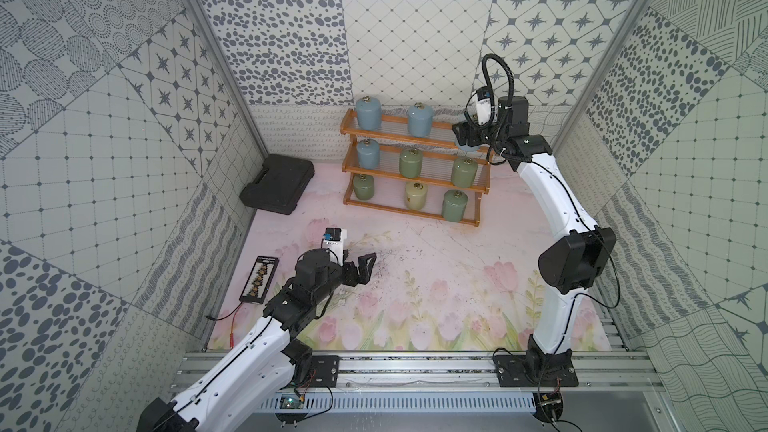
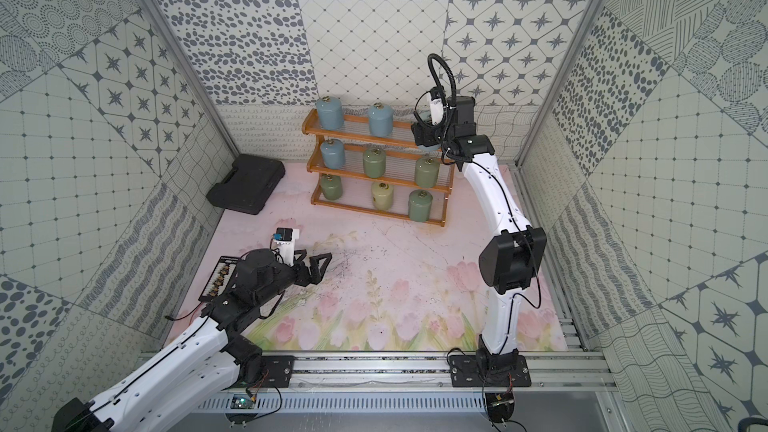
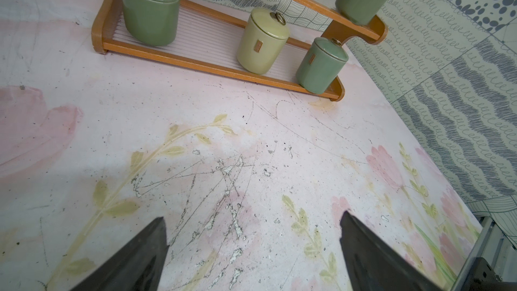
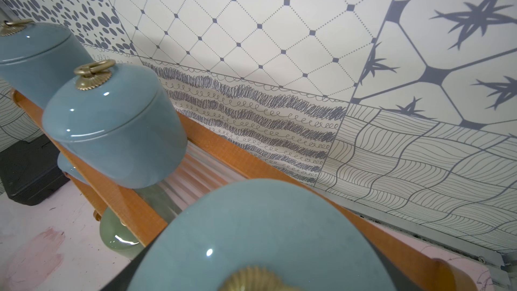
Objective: Remove the tea canisters from the shelf
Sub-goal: Pick up the tea canister from the shelf, then place the tea canister at the center of the board.
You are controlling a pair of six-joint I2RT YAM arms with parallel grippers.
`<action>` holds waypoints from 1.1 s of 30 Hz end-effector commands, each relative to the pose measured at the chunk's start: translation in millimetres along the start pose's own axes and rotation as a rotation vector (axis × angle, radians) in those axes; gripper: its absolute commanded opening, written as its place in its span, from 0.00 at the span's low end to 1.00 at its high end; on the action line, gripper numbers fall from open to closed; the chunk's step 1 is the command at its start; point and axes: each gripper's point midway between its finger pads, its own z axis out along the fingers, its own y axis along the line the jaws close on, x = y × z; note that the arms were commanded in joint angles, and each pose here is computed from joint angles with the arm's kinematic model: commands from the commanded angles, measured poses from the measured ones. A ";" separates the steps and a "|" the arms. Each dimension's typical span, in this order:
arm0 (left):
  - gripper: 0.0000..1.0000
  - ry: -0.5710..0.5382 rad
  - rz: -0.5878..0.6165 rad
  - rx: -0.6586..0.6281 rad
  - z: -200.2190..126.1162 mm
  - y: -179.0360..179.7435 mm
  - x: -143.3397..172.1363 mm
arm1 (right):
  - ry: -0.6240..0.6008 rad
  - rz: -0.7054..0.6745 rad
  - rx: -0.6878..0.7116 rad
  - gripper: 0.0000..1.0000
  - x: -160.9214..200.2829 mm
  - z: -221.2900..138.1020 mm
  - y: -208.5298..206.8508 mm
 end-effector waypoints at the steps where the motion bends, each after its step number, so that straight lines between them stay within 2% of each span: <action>1: 1.00 -0.019 0.021 -0.045 -4.7 5.7 -6.1 | -0.142 -0.031 -0.038 0.73 -48.8 -38.6 11.0; 8: 1.00 -0.039 0.025 -0.060 -6.9 6.8 -12.5 | -0.221 -0.037 -0.125 0.70 -58.0 -73.3 36.8; 10: 1.00 -0.043 0.023 -0.064 -7.1 7.1 -13.6 | -0.267 -0.053 -0.142 0.71 -53.7 -83.9 45.1; 14: 1.00 -0.039 0.016 -0.059 -6.8 6.5 -12.4 | -0.279 -0.050 -0.170 0.70 -36.5 -97.8 56.7; 21: 1.00 -0.036 0.005 -0.067 -6.1 9.3 -9.3 | -0.256 -0.061 -0.233 0.70 6.9 -116.7 95.0; 27: 1.00 -0.007 0.015 -0.070 -7.2 10.9 -1.2 | -0.230 -0.058 -0.285 0.69 58.6 -129.5 134.3; 33: 1.00 -0.025 0.035 -0.083 -9.2 13.0 -4.0 | -0.203 -0.106 -0.334 0.69 113.4 -143.3 178.4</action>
